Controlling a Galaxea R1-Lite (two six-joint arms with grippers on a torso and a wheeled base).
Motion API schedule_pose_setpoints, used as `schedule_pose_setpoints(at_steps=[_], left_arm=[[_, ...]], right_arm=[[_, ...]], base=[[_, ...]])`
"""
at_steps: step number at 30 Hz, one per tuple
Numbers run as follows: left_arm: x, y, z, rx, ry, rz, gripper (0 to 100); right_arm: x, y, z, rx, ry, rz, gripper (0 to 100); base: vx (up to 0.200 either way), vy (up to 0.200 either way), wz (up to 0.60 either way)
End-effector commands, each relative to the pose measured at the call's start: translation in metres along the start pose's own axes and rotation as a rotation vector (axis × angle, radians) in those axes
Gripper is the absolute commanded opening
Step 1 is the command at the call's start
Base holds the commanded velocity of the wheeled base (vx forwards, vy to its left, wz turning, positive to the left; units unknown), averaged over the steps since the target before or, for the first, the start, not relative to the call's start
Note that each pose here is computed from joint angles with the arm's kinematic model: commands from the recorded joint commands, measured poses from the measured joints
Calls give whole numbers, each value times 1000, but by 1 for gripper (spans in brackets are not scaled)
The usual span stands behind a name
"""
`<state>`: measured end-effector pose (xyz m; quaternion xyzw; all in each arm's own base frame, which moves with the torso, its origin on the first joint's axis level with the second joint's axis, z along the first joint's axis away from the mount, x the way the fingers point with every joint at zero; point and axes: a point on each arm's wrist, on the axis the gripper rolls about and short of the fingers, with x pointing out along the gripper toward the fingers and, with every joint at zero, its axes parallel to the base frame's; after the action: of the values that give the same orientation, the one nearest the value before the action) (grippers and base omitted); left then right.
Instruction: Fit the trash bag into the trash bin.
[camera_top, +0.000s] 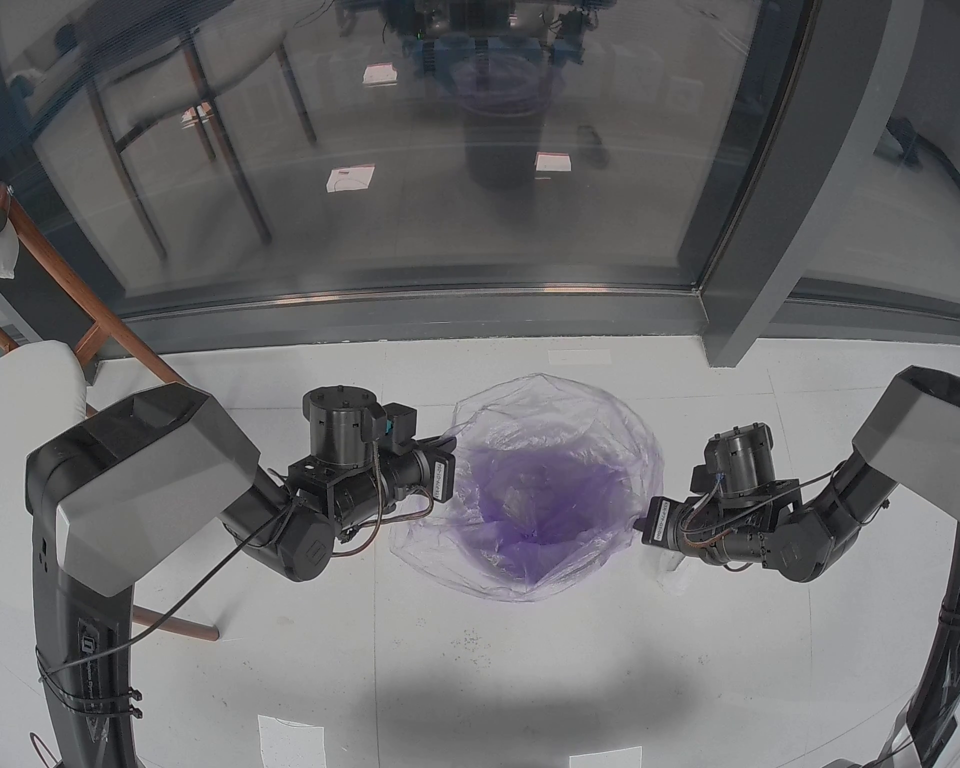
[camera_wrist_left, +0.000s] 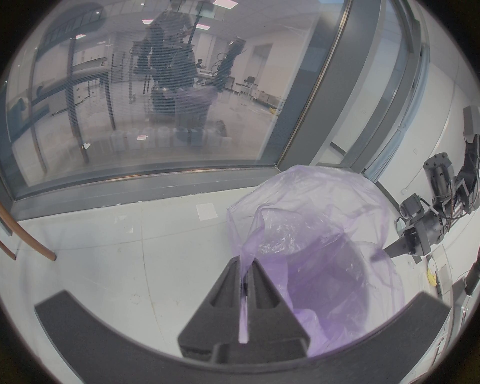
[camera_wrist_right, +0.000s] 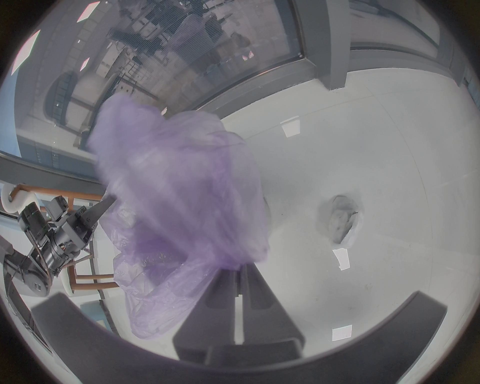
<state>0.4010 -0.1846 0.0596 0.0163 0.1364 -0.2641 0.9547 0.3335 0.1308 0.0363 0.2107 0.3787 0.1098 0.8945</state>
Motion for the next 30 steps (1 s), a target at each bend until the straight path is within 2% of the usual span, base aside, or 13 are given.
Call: schedule_pose_setpoints(at_steps=[1, 7, 12, 18, 22, 23, 26, 30], left_arm=[[4, -4, 10, 1, 8, -9, 0], [9, 3, 8, -12, 75, 5, 0], [20, 4, 3, -22, 84, 5, 0], [25, 4, 10, -102, 97, 23, 0], [30, 6, 2, -132, 128, 36, 0], [31, 7, 1, -132, 129, 42, 0], [31, 8, 2, -136, 125, 52, 0], [30, 8, 2, -137, 127, 51, 0]], right_arm=[[-1, -3, 14, 16, -43, 4, 0], [4, -14, 24, 38, -54, -7, 0], [18, -21, 28, 46, -56, -18, 0], [33, -24, 37, 50, -77, -13, 0], [36, -28, 36, 56, -54, -29, 0], [36, -29, 37, 61, -63, -28, 100], [27, -29, 42, 81, -73, -21, 100], [-6, -10, 40, 115, -61, 50, 100]], base=[[0, 0, 0], [0, 0, 0], [0, 0, 0], [0, 0, 0], [0, 0, 0], [0, 0, 0], [0, 0, 0], [0, 0, 0]])
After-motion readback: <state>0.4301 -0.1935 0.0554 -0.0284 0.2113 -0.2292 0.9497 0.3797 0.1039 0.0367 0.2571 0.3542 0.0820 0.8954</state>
